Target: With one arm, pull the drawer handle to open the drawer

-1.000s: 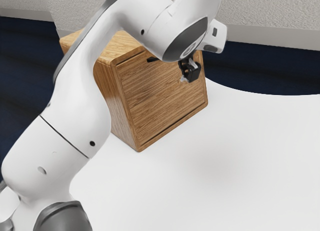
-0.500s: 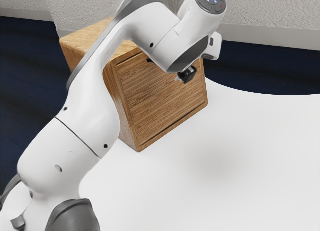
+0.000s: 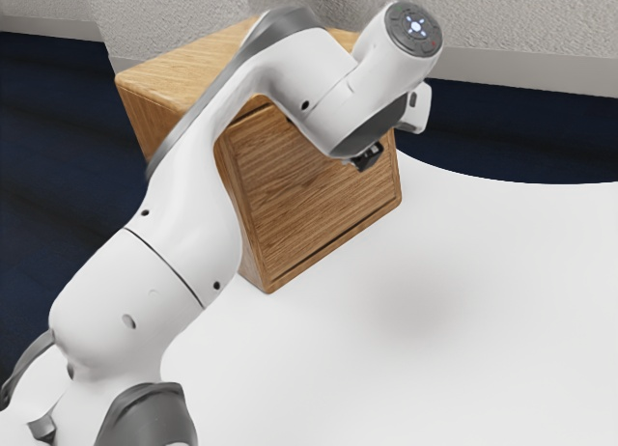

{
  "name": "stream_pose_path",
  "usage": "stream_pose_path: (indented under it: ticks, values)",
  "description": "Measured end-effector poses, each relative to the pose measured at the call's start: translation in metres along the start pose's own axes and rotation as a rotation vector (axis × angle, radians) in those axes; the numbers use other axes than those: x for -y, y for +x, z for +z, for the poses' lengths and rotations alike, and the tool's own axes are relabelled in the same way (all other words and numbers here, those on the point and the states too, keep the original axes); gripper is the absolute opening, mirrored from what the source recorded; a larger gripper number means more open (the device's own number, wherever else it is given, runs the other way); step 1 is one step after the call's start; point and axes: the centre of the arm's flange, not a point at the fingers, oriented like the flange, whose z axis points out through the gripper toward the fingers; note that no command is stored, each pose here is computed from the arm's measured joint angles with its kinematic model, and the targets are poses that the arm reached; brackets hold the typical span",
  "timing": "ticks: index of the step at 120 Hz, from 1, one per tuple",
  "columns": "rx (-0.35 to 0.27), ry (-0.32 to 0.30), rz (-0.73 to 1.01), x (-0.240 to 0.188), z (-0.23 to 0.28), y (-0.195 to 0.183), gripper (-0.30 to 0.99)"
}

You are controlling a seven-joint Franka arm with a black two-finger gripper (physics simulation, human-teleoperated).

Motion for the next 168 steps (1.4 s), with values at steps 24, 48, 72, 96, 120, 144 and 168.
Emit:
stream_pose_path:
  ticks: [24, 48, 72, 96, 120, 144, 168]
  values:
    - [-0.024, -0.017, 0.037, -0.014, -0.021, 0.002, 0.57]
    - [-0.064, -0.015, 0.058, -0.022, -0.047, 0.003, 0.30]
    - [-0.097, -0.021, 0.070, -0.030, -0.070, 0.003, 0.30]
    - [-0.119, -0.027, 0.075, -0.034, -0.085, 0.004, 0.40]
    - [-0.121, -0.031, 0.083, -0.039, -0.087, 0.004, 0.61]
    - [-0.117, -0.037, 0.095, -0.047, -0.086, 0.006, 0.72]
    - [-0.124, -0.060, 0.120, -0.066, -0.092, 0.009, 0.84]
